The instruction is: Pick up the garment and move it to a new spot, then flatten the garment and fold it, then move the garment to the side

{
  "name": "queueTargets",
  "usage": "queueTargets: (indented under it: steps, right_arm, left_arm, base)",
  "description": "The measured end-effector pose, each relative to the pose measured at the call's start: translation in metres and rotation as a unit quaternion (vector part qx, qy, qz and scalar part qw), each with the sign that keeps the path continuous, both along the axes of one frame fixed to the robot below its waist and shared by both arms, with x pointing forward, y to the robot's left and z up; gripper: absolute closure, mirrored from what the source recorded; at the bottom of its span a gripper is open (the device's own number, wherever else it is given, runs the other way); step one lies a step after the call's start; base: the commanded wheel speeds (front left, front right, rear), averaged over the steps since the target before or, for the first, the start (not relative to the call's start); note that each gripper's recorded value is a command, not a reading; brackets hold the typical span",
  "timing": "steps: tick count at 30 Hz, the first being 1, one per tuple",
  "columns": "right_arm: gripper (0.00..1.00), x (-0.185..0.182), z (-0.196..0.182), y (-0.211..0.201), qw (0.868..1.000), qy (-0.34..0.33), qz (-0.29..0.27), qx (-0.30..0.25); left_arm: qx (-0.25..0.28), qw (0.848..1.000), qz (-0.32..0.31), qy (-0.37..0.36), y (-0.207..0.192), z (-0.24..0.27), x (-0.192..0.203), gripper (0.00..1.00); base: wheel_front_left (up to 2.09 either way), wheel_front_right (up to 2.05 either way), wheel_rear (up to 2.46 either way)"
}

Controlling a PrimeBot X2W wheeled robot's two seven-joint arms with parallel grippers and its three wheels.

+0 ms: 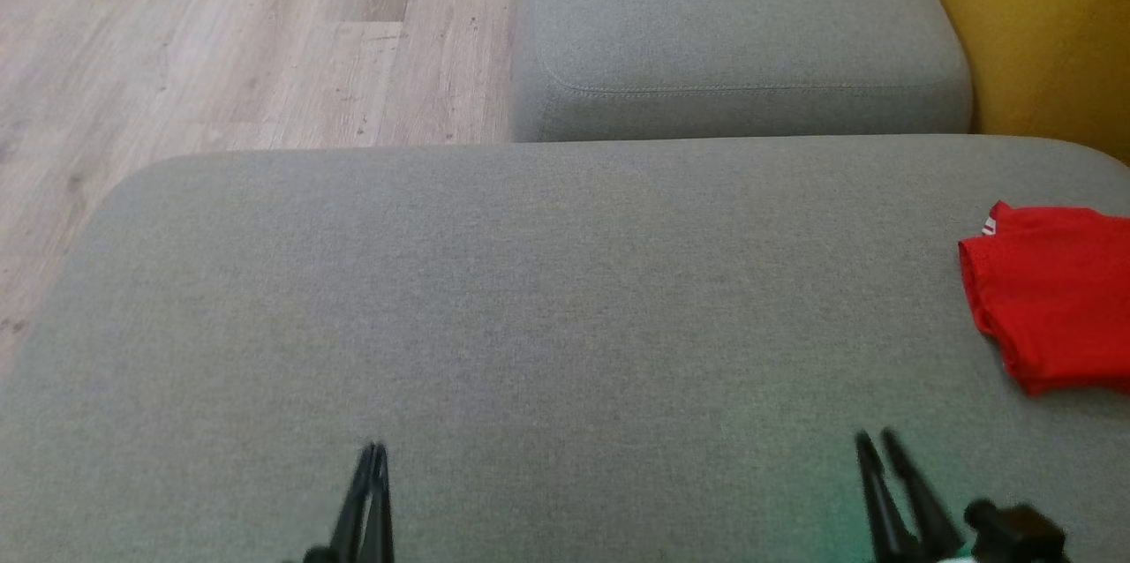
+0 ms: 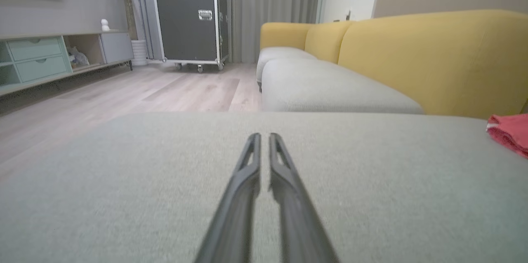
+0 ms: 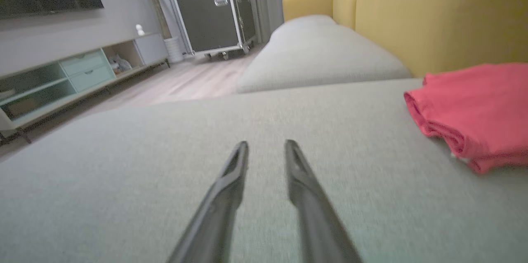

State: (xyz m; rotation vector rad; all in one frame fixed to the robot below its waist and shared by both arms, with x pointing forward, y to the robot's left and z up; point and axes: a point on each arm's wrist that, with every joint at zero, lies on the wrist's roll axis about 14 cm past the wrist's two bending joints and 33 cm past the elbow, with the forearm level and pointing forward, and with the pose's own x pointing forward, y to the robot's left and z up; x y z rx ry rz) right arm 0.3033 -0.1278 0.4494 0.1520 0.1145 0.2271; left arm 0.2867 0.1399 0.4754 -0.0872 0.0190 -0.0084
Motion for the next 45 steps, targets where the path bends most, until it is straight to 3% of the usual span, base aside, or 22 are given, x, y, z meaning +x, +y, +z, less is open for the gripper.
queueTargets:
  steps: [6,24,45]
  right_arm:
    - [1.0,-0.016,-0.027,-0.005,0.999,0.051,-0.009,0.008]
    - [1.0,-0.006,-0.026,-0.017,0.991,0.071,-0.054,0.097]
    - [1.0,0.01,-0.019,-0.032,0.969,0.085,-0.102,0.208]
  left_arm:
    - [-0.013,0.999,0.006,0.051,0.002,-0.03,-0.014,1.0]
    - [-0.111,0.991,0.022,0.077,0.009,-0.035,-0.002,1.0]
    - [-0.233,0.967,0.04,0.096,0.019,-0.038,0.012,1.0]
  base:
    - [0.0,0.0,0.0]
    - [0.0,0.0,0.0]
    - [0.0,0.0,0.0]
